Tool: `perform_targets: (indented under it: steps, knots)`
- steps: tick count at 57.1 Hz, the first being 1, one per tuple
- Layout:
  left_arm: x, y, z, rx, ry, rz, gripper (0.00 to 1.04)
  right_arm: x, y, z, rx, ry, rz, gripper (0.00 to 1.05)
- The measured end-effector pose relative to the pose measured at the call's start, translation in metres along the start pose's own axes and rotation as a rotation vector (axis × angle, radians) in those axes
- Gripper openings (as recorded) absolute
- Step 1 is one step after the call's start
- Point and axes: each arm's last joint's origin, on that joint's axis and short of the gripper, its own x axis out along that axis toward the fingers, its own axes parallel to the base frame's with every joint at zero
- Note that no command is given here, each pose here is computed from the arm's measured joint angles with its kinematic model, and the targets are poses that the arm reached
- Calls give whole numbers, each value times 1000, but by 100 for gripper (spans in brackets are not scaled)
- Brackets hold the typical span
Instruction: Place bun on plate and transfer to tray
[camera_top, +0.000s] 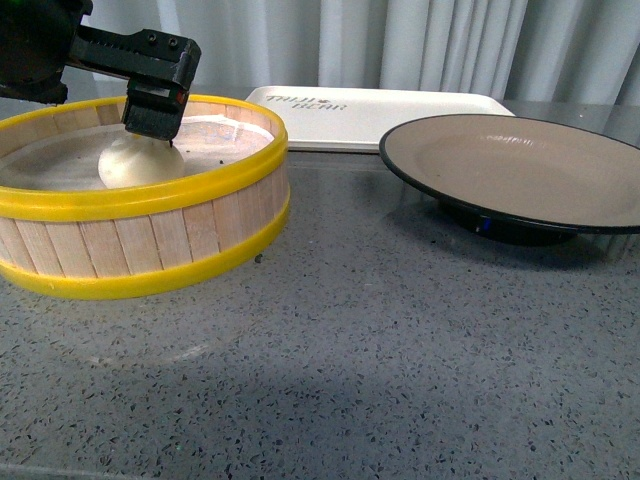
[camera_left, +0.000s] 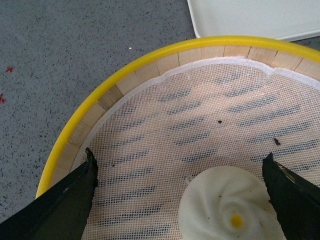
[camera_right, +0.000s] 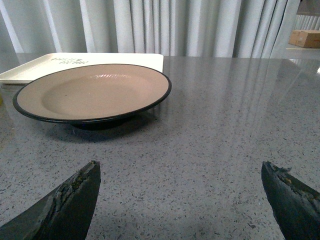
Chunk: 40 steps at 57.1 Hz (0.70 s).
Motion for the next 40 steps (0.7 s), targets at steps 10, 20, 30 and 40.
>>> perform_targets:
  steps: [10, 20, 30, 40]
  knots:
    - [0, -2, -2, 8, 9, -15, 98, 0, 0, 0, 0, 0, 0, 96]
    - [1, -8, -8, 40, 26, -26, 98, 0, 0, 0, 0, 0, 0, 96]
    - [1, -10, -10, 52, 36, -32, 98, 0, 0, 0, 0, 0, 0, 96]
    - [2, -11, -11, 66, 39, -35, 67, 0, 0, 0, 0, 0, 0, 96]
